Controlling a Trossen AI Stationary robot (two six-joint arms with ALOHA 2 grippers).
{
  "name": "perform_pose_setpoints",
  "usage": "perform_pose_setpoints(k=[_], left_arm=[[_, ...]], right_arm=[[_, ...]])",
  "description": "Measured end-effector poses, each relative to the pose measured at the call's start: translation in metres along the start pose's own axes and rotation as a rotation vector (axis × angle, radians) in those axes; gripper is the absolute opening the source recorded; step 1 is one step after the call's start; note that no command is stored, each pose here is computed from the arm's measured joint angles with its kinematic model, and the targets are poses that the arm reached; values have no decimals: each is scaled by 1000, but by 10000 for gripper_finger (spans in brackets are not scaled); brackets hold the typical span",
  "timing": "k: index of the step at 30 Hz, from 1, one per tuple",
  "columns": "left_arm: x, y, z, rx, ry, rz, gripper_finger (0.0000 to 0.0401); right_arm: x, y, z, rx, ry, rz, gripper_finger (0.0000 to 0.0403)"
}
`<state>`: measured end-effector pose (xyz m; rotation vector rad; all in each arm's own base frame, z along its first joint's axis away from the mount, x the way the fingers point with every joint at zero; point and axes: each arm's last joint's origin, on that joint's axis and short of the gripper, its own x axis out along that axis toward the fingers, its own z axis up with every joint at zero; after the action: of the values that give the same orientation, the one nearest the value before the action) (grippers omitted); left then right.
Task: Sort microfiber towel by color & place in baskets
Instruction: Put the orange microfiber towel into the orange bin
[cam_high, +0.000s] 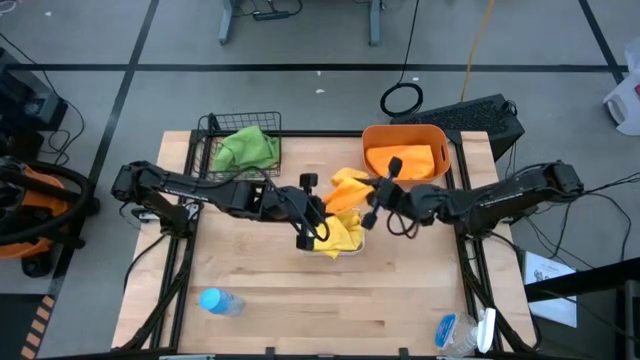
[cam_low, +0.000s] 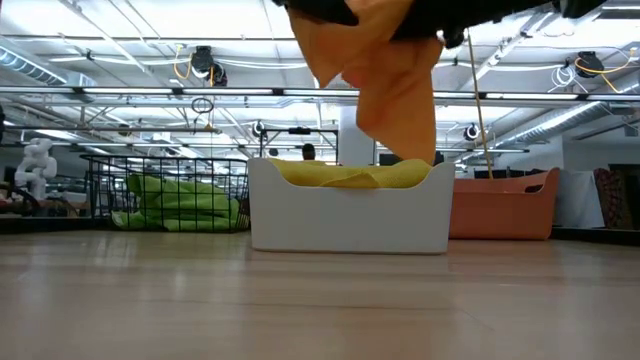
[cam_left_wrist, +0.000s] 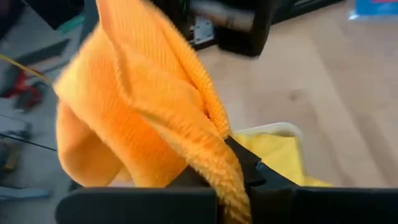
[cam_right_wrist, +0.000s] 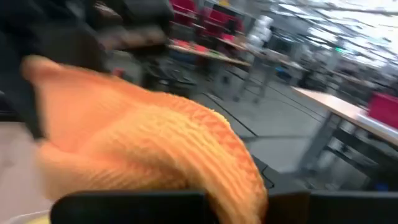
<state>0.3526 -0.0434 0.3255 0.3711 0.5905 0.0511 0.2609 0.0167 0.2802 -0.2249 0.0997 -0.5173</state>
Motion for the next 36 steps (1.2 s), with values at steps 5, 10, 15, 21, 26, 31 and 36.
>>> perform_pose_setpoints(k=[5,10,15,21,26,31,36], left_arm=[[7,-6,-11,-102,-4,-141,36],[10,-16,-20,-165,14,-264,124],[11,-33,-28,-150,35,-300,222],[9,-53,-29,-131,2,-321,299],[8,-60,-32,-162,42,-311,316],[3,-67,-37,-176,113,-284,317],[-1,-73,-36,-161,113,-264,317]], right_arm=[[-14,9,8,-22,-42,142,5],[-24,21,9,-34,-50,198,6],[-33,30,11,-46,-52,214,4],[-42,37,12,-54,-48,197,4],[-53,47,13,-35,-53,248,4],[-68,58,14,-30,-52,286,4],[-76,64,8,13,8,315,4]])
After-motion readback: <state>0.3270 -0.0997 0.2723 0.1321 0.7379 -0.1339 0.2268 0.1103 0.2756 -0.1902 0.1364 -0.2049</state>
